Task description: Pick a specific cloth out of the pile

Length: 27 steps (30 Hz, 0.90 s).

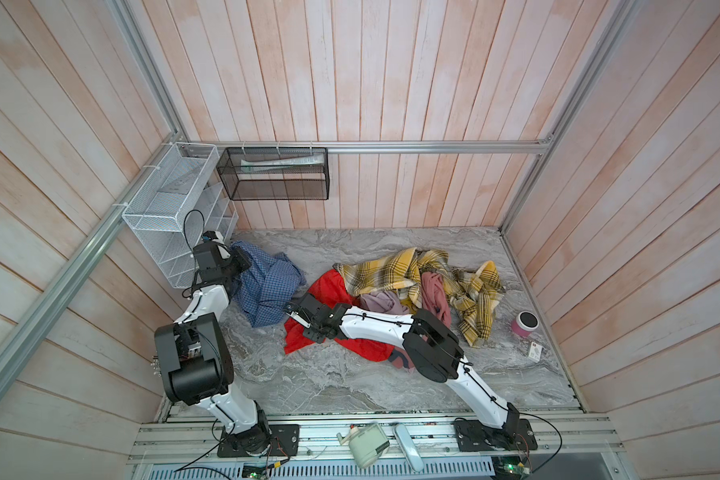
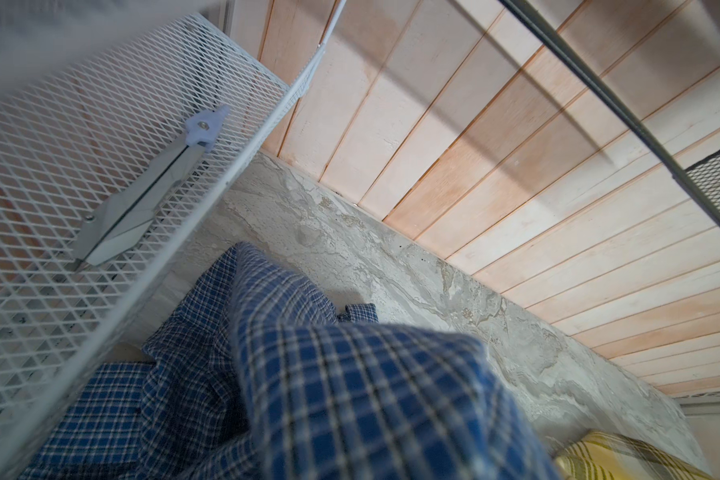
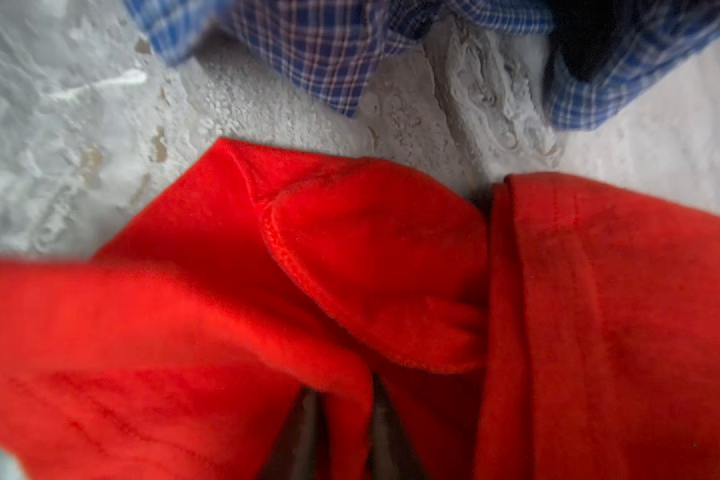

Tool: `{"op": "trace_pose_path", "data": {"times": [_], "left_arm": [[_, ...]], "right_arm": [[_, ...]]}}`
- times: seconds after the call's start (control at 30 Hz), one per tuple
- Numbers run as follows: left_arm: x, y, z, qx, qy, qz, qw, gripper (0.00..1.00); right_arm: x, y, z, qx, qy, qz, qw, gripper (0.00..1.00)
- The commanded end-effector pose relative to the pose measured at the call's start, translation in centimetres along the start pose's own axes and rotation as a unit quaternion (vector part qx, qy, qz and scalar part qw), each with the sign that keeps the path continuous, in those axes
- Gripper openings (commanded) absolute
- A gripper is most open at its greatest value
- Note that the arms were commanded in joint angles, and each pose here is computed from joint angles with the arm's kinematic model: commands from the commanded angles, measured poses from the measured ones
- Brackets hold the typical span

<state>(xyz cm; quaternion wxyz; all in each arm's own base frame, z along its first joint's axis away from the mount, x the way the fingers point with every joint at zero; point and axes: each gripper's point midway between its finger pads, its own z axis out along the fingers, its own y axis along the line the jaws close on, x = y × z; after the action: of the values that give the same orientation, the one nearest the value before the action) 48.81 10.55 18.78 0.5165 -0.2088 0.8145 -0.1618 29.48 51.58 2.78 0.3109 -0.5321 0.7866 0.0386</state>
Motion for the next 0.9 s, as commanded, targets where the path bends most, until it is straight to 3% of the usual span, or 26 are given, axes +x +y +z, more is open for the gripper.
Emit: {"op": "trace_pose_path", "data": {"times": [0.0,0.17,0.33,0.4,0.5,0.73,0.87], "left_arm": [[-1.1,0.4,-0.8,-0.003,-0.014,-0.011,1.0,0.0],[-1.4,-0.6,-1.5,0.011,-0.022,0.0,1.0,0.0],[-0.5,-2.8,-1.8,0.025,-0.023,0.026,0.999,0.0],[0.1,-3.6,-1.5,0.024,-0.018,0.039,0.999,0.0],[0.8,-3.9,-1.4,0.022,-0.014,0.031,0.999,0.0],[3.4,-3.2,-1.1,-0.007,0.004,0.024,1.0,0.0],[3.5,-2.9,-1.4,-0.017,0.0,0.029,0.999,0.0]], "right_arm": [[-0.8,-1.8,-3.0,0.022,-0.016,0.022,0.999,0.0],[-6.7,-7.4,-12.4,0.036,-0.124,0.095,0.987,0.0],[-6.4,-16.3,-21.8,0.102,-0.215,0.178,0.955,0.0],[-4.4,-19.4,-24.1,0.133,-0.226,0.2,0.944,0.0],[0.3,-22.9,-24.9,0.177,-0.191,0.228,0.938,0.0],[13.6,-25.5,-21.2,0.232,-0.08,0.289,0.925,0.0],[17.8,-27.2,-23.0,0.265,-0.081,0.338,0.899,0.0]]}}
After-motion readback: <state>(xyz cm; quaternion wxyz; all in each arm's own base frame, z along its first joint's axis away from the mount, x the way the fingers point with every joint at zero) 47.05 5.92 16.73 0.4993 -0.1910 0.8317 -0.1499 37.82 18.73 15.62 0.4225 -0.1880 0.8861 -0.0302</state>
